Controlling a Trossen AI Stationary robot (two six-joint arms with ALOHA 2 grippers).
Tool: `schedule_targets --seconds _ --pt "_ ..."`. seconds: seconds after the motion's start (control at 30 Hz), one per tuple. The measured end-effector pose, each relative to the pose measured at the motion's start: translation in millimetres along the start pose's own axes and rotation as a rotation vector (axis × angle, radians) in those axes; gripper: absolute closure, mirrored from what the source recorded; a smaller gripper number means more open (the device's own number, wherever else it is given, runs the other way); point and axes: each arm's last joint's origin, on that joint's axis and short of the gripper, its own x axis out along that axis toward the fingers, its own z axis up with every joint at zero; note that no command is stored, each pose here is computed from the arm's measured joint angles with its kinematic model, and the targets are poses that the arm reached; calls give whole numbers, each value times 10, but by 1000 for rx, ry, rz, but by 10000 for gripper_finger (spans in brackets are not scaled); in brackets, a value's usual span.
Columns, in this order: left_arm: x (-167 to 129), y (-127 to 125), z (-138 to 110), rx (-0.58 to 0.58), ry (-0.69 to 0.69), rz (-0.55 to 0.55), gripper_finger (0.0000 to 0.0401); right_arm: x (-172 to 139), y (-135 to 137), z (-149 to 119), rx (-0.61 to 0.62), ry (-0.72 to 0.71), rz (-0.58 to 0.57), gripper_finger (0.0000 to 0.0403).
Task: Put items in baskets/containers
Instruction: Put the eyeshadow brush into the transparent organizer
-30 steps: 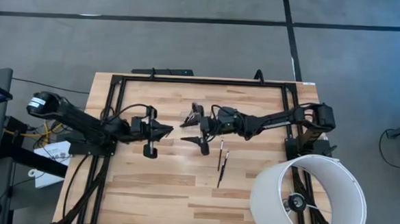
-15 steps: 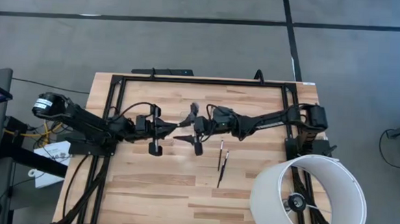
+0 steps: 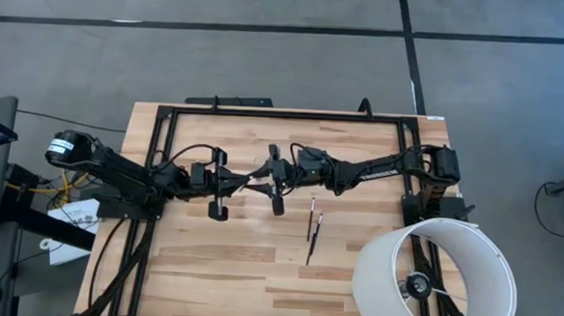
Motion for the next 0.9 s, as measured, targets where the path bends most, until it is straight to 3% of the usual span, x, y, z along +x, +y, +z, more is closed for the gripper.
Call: schedule_targets --seconds 0.27,0.47,0.7,0.9 --pt "1 0 -1 0 2 2 396 1 15 15 -4 -18 40 335" --pt "2 2 0 0 2 5 396 0 16 11 -4 -15 42 392" --pt "1 0 -11 2 14 9 395 0 16 0 -1 -3 43 392" --pt "-1 27 -46 7 65 112 373 -57 -107 -24 80 68 -24 388"
